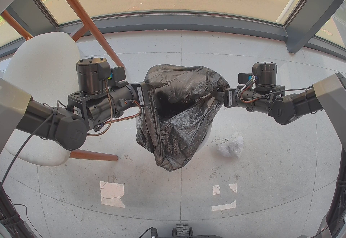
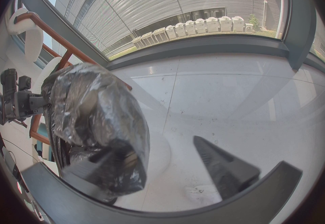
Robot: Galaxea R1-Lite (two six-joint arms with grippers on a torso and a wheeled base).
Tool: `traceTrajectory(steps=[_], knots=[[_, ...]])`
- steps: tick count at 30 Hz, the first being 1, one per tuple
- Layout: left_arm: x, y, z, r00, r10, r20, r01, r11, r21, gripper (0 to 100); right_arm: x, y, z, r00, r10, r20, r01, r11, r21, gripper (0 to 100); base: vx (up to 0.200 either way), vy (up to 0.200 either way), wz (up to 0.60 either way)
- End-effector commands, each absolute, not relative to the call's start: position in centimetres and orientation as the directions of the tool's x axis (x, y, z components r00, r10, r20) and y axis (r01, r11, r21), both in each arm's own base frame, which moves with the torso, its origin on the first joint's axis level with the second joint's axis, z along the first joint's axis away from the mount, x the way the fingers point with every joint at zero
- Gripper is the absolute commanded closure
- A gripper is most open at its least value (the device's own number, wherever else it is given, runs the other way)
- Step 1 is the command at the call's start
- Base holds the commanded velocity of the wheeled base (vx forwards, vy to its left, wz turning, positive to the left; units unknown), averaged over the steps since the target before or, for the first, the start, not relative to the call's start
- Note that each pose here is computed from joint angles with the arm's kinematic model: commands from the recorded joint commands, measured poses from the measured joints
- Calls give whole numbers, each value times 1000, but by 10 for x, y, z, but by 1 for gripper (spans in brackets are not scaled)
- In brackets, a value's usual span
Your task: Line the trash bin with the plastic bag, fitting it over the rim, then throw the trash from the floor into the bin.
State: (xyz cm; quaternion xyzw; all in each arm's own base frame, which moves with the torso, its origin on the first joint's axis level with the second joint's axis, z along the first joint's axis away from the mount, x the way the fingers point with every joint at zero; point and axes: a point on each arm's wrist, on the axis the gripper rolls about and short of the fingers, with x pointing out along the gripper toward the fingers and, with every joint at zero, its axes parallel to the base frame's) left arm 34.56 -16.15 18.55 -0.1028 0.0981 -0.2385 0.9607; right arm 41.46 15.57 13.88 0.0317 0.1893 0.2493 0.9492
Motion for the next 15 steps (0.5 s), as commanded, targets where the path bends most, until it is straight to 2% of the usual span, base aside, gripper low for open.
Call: traceTrajectory(steps=[1,5,11,15], knots=[[345,-162,182,865,-479,-151,437,866,-245,100,389,155,147,768,523,-370,-495,851,175,0,0,0,0],[345,-162,182,864,-480,-149,439,865,-243,100,366,162,146,730,547,-411,-507,836,211,0,0,0,0],[342,-167,182,857,-493,-151,451,858,-245,100,339,193,142,667,601,-440,-477,798,368,0,0,0,0],[341,-168,181,856,-494,-152,452,858,-244,100,334,204,133,645,607,-464,-466,794,391,0,0,0,0]])
